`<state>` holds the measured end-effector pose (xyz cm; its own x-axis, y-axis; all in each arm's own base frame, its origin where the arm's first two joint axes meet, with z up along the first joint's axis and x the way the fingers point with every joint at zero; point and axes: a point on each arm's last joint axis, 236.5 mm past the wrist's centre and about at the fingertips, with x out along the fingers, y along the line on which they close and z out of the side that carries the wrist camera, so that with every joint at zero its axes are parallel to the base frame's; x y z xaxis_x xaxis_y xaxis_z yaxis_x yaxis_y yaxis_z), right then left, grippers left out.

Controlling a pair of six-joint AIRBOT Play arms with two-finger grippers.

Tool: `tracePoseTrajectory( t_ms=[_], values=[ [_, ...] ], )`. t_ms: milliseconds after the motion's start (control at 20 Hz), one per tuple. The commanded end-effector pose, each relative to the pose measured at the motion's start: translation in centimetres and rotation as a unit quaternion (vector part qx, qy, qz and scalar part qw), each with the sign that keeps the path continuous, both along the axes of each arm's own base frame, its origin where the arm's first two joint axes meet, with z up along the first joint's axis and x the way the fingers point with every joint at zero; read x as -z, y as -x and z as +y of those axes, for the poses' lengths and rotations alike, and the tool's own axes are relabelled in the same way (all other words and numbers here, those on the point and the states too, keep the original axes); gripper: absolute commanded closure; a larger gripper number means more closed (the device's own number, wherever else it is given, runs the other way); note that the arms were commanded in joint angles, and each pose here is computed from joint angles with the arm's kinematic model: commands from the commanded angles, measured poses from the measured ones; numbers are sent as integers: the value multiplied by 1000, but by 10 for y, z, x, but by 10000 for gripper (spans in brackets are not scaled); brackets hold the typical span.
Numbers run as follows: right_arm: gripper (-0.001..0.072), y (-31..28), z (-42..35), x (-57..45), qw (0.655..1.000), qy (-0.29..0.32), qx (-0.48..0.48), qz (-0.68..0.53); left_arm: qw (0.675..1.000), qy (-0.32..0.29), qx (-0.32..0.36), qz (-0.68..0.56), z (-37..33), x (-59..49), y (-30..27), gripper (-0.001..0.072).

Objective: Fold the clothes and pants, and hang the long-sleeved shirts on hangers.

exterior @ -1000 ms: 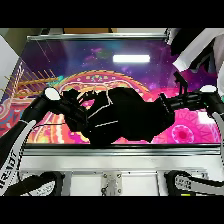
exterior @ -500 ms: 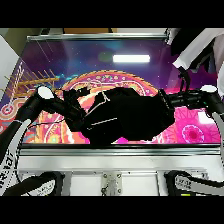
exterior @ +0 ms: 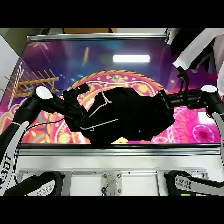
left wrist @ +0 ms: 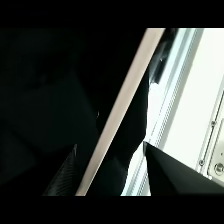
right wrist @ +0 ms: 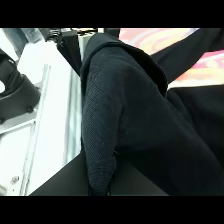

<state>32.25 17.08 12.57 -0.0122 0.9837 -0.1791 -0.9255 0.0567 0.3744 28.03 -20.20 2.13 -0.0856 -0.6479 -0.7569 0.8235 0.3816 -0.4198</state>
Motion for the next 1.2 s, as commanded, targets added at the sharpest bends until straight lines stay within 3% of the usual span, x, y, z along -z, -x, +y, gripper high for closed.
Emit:
tracePoseTrajectory(
  t_ms=[0, 200, 550, 800, 1000, 1050, 1100, 1150],
  values=[
    [701, -3, 1, -2, 1000, -5, 6, 2, 999, -4, -43, 14, 9, 1, -9, 273],
    [701, -5, 1, -2, 1000, -4, 10, 3, 995, -3, -99, 23, 32, -5, -22, 273],
    [701, -14, 3, -23, 998, -46, 30, -9, 961, 12, -268, -71, 94, -67, -61, 273],
    [701, -34, 2, -52, 993, -41, 100, -57, 915, -89, -390, -54, 147, -65, -44, 274],
    [701, -35, -1, -77, 986, -30, 141, -79, 902, -61, -428, -17, 121, -42, -25, 270],
    [701, -37, -2, -84, 984, -28, 155, -86, 902, -50, -428, -7, 109, -34, -21, 231],
    [701, -38, -3, -92, 981, -29, 168, -94, 900, -40, -433, 1, 97, -26, -19, 136],
    [700, -39, -3, -102, 978, -37, 180, -97, 900, -35, -435, 7, 84, -17, -18, 141]
  ],
)
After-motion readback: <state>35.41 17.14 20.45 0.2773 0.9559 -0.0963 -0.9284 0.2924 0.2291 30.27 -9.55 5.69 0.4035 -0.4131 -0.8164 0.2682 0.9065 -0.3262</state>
